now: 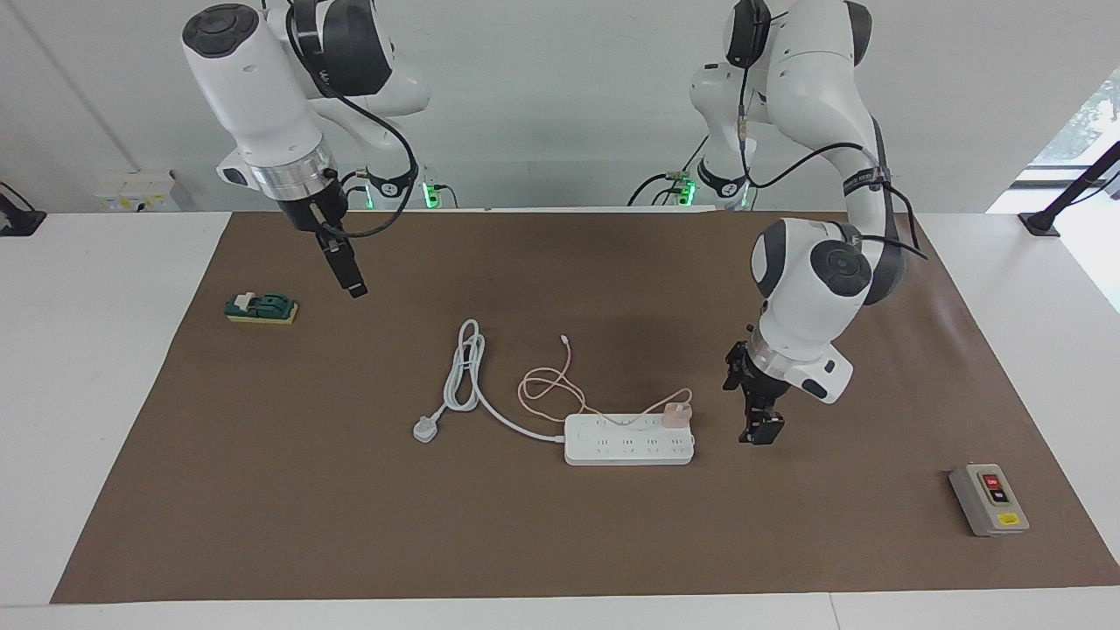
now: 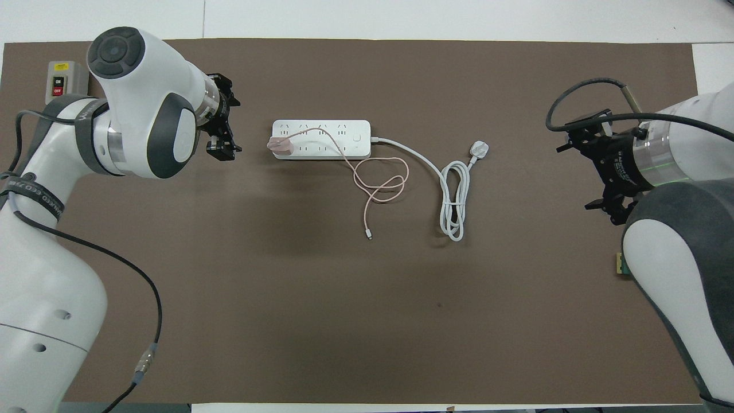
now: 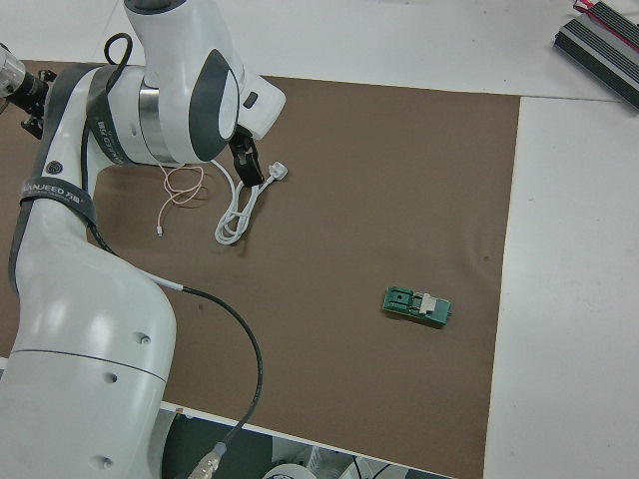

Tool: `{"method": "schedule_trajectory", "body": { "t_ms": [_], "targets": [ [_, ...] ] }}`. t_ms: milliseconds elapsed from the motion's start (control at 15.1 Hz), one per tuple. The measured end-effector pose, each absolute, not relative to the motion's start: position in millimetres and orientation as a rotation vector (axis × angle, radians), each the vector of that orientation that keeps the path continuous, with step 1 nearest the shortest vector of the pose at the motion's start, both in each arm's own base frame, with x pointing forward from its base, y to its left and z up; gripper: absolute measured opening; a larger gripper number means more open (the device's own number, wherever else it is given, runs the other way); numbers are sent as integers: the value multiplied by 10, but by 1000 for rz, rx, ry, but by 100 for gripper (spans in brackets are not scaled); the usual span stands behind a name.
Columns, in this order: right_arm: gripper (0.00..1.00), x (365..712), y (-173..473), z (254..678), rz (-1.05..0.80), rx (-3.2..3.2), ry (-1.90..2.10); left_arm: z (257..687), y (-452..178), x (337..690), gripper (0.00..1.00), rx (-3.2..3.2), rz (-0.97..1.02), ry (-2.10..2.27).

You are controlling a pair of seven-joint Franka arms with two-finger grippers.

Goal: Unplug charger and place it aside
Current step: 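Reach the left gripper to the pink charger while the right gripper approaches the strip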

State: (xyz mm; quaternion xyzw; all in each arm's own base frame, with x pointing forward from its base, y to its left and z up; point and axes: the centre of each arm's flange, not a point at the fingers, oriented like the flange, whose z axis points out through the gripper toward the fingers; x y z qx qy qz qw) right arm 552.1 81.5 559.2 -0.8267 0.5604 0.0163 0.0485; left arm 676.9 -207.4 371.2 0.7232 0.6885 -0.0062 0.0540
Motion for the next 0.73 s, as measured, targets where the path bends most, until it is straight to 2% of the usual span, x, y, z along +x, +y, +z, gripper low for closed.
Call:
{"method": "schedule_trajectory", "body": {
  "t_ms": [266,730],
  "targets": [
    [100,5680,940,5396,186,-2353,1857,3534,-2316,6780,100,2212,4,2051],
    [97,6333,1468,5250,309,-2274,1890,3429,-2523,6674,100,2245,0,2019]
  ]
}}
